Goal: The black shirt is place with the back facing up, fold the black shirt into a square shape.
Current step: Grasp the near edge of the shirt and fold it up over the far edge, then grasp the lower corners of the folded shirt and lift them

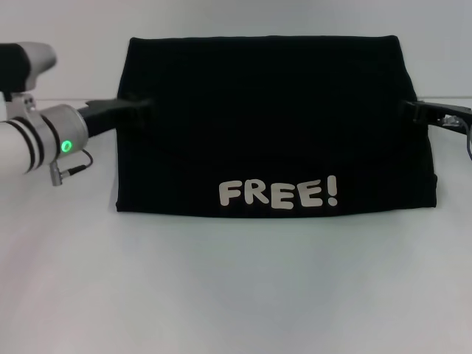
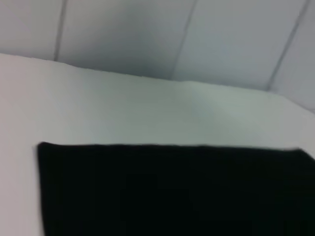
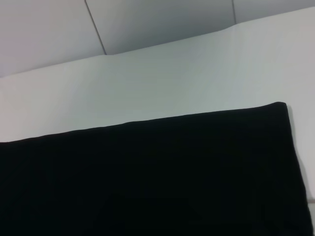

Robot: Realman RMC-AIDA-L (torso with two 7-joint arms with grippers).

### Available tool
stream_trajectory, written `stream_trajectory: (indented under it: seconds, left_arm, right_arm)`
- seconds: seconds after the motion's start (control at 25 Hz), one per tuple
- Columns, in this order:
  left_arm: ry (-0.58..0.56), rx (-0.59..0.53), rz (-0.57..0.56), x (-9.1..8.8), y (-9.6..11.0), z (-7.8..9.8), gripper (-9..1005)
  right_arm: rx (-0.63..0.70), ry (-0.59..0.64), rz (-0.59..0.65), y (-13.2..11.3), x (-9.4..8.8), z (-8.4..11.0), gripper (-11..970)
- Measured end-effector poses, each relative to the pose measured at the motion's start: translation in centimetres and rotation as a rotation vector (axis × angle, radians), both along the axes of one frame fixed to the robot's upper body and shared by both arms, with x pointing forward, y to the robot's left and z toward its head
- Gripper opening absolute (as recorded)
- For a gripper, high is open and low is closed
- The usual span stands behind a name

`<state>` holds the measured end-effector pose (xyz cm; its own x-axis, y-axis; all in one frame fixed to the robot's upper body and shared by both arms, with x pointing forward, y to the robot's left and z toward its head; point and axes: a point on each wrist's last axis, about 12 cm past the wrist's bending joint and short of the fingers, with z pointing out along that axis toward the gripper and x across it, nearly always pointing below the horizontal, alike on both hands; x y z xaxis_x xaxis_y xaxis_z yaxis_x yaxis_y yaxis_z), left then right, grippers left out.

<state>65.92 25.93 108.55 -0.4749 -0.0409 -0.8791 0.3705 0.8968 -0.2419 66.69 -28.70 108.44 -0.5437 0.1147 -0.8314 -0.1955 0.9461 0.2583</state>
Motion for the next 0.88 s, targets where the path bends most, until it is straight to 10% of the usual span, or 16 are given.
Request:
stream_trajectory:
  seconds: [0.28, 0.56, 0.88]
  left_arm:
    - [0.001, 0.061, -0.032, 0.3, -0.9, 0.0, 500]
    - [0.006, 0.049, 0.036, 0.5, 1.9, 1.2, 646]
    - [0.09, -0.119, -0.058, -3.7, 5.7, 1.6, 759]
  right_arm:
    - [-0.015, -0.011, -0.053, -0.4, 0.3, 0.2, 414]
    - [0.086, -0.066, -0.058, -1.7, 0.0, 1.1, 573]
    - [0.215, -0.071, 0.092, -3.5, -3.4, 0.6, 618]
